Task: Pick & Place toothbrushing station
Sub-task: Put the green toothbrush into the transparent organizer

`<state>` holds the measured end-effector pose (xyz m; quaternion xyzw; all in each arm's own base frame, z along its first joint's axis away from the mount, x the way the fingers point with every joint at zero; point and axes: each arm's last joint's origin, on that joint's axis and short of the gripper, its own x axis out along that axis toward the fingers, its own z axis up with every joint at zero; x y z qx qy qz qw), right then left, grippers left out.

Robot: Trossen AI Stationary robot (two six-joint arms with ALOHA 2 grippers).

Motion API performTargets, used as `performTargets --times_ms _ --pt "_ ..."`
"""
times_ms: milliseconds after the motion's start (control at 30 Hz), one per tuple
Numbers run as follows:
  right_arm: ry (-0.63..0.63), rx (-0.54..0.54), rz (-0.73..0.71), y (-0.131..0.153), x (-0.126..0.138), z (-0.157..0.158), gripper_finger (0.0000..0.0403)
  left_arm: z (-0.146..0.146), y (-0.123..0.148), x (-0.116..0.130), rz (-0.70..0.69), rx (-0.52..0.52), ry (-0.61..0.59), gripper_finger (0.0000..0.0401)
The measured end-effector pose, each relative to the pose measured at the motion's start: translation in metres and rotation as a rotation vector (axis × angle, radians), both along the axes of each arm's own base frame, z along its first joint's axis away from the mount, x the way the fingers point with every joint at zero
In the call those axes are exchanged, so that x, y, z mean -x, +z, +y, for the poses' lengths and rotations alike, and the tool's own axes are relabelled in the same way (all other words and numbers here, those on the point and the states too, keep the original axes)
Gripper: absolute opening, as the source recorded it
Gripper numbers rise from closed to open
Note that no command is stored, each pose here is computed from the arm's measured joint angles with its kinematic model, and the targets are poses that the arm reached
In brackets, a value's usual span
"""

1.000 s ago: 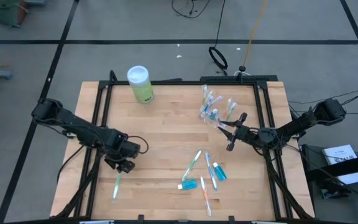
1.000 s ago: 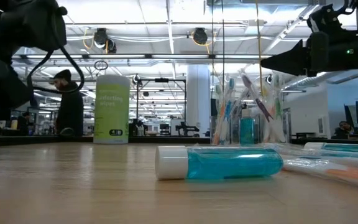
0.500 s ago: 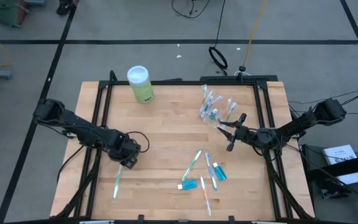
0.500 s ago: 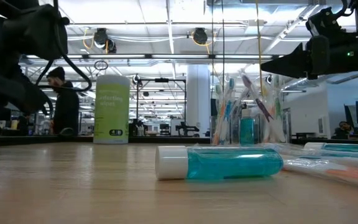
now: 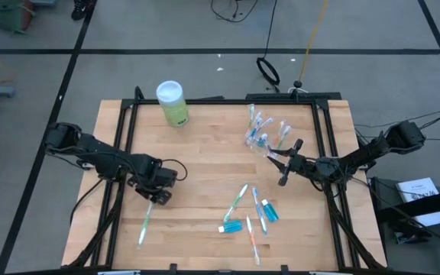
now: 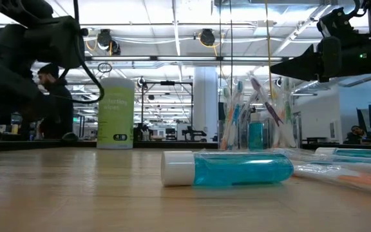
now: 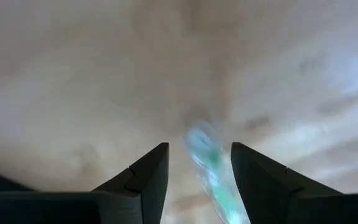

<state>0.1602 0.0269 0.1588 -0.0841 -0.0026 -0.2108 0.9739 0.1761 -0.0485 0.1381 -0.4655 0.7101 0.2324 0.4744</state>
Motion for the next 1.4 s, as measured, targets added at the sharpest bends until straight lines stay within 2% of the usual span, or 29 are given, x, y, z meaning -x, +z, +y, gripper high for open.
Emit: performTargets --times_ms 100,267,633,833,933,1033,1167,1400 --pt "0.0 0.0 0.001 0.0 0.0 0.0 0.0116 -0.006 0.001 0.001 0.031 0.041 0.025 0.0177" --pt "0.0 0.0 0.001 0.0 0.0 0.0 0.0116 -0.019 0.001 0.005 0.057 0.059 -0.004 0.0177" --pt "0.0 0.0 0.001 0.0 0.0 0.0 0.0116 -0.032 -0.014 0.012 -0.048 0.038 -0.095 0.0177" --pt "0.0 0.0 0.002 0.0 0.0 0.0 0.0116 -0.032 -0.019 0.013 -0.174 0.063 -0.283 0.0177" --pt "0.0 0.0 0.002 0.0 0.0 0.0 0.0116 -0.031 -0.017 0.01 -0.2 0.067 -0.307 0.0175" --pt "0.0 -0.001 0.001 0.0 0.0 0.0 0.0116 -0.031 -0.016 0.007 -0.24 0.077 -0.35 0.0153" --pt "0.001 0.0 0.001 0.0 0.0 0.0 0.0116 -0.031 -0.016 0.006 -0.272 0.081 -0.393 0.0097" --pt "0.001 0.0 0.002 0.0 0.0 0.0 0.0116 -0.022 -0.016 0.0 -0.313 0.072 -0.369 0.0022"
